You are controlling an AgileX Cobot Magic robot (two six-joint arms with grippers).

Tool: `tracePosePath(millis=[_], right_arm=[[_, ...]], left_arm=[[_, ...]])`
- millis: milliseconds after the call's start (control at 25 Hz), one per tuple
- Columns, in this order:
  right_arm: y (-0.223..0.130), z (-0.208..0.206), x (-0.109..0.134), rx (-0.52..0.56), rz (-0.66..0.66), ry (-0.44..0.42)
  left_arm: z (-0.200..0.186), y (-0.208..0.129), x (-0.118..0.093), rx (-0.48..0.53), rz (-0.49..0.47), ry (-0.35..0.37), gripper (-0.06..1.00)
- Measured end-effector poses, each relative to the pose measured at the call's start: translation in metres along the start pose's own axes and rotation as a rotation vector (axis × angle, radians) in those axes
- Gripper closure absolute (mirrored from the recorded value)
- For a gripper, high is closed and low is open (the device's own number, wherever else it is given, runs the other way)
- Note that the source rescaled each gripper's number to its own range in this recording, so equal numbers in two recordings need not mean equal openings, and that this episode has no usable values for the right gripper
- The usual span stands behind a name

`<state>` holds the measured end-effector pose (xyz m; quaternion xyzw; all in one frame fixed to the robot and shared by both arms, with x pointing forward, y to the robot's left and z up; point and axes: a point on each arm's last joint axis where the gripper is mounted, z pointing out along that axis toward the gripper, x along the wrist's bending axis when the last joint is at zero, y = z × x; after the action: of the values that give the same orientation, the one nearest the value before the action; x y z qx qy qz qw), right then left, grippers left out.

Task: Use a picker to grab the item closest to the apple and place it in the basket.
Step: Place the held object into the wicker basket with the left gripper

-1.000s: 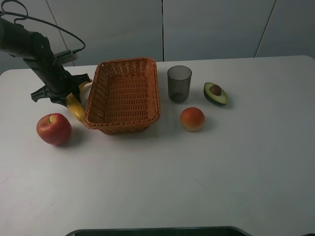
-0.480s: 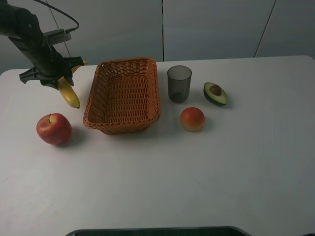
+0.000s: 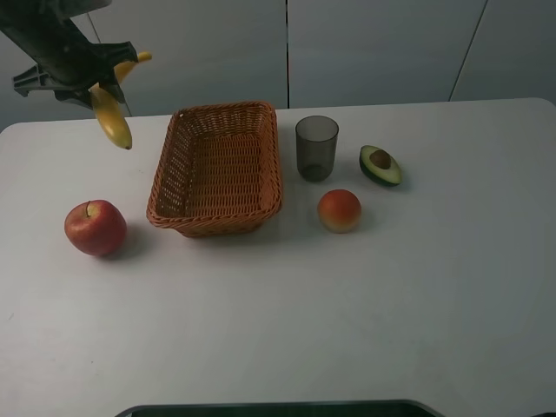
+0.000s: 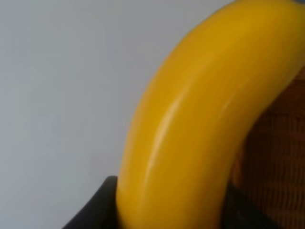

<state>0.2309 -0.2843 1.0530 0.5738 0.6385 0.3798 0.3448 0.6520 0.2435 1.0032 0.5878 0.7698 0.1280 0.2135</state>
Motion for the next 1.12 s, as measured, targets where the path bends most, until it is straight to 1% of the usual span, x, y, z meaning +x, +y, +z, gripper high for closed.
tracePosePath(millis=[120, 280, 400, 560, 680, 800, 960, 1120], right_arm=[[0.000, 0.000, 0.000, 0.000, 0.000, 0.000], [0.000, 0.000, 0.000, 0.000, 0.000, 0.000], [0.000, 0.000, 0.000, 0.000, 0.000, 0.000], [0.000, 0.000, 0.000, 0.000, 0.000, 0.000], [0.000, 0.000, 0.000, 0.000, 0.000, 0.000], [0.000, 0.000, 0.000, 0.000, 0.000, 0.000], [0.000, 0.000, 0.000, 0.000, 0.000, 0.000], [0.000, 0.000, 0.000, 0.000, 0.000, 0.000]], left_arm=[[-0.004, -0.006, -0.025, 0.011, 0.062, -0.062, 0.91], [-0.008, -0.019, -0.061, -0.015, 0.128, -0.137, 0.91], [-0.004, -0.027, -0.078, -0.021, 0.152, -0.168, 0.91], [0.022, -0.040, -0.085, 0.038, 0.161, -0.157, 0.91], [0.045, -0.051, -0.086, 0.092, 0.164, -0.136, 0.91], [0.060, -0.060, -0.089, 0.129, 0.172, -0.126, 0.91], [0.067, -0.069, -0.094, 0.154, 0.181, -0.126, 0.91], [0.068, -0.069, -0.095, 0.152, 0.184, -0.129, 0.91]])
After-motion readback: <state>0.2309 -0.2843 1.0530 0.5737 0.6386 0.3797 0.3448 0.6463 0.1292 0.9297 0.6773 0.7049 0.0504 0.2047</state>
